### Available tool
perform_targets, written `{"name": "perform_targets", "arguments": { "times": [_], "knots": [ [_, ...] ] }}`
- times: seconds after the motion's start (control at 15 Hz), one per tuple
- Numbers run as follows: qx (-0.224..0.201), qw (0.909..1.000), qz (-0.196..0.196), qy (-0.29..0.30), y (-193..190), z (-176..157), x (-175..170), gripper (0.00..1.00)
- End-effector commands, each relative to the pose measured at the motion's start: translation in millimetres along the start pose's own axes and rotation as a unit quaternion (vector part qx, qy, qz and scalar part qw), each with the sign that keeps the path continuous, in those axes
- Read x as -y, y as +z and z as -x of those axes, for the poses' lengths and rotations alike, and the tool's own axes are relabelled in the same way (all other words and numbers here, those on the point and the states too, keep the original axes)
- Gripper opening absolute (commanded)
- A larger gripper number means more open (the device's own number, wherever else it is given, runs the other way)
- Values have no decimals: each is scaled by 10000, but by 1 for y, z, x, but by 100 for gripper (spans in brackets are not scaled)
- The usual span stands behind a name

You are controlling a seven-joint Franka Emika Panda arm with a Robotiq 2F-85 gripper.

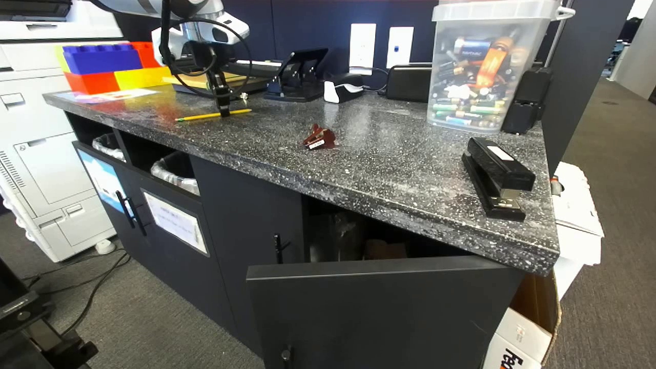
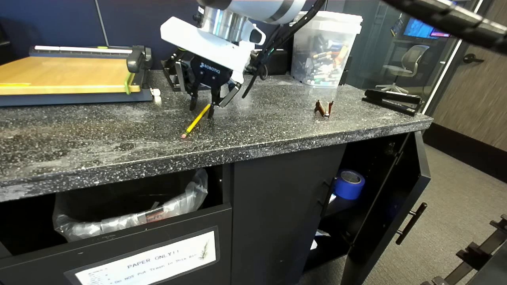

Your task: Move the pencil to the left

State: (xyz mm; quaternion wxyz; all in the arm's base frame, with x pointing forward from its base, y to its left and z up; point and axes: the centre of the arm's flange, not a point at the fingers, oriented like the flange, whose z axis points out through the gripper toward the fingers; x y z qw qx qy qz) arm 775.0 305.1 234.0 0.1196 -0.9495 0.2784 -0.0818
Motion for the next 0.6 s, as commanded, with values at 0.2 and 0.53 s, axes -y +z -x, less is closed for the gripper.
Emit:
{"name": "perform_targets", "arguments": {
  "times": [0.2, 0.53],
  "knots": [
    [698, 9971, 154, 256, -42, -45, 52, 98],
    [465, 9986, 151, 184, -58, -8, 4, 98]
  ]
}}
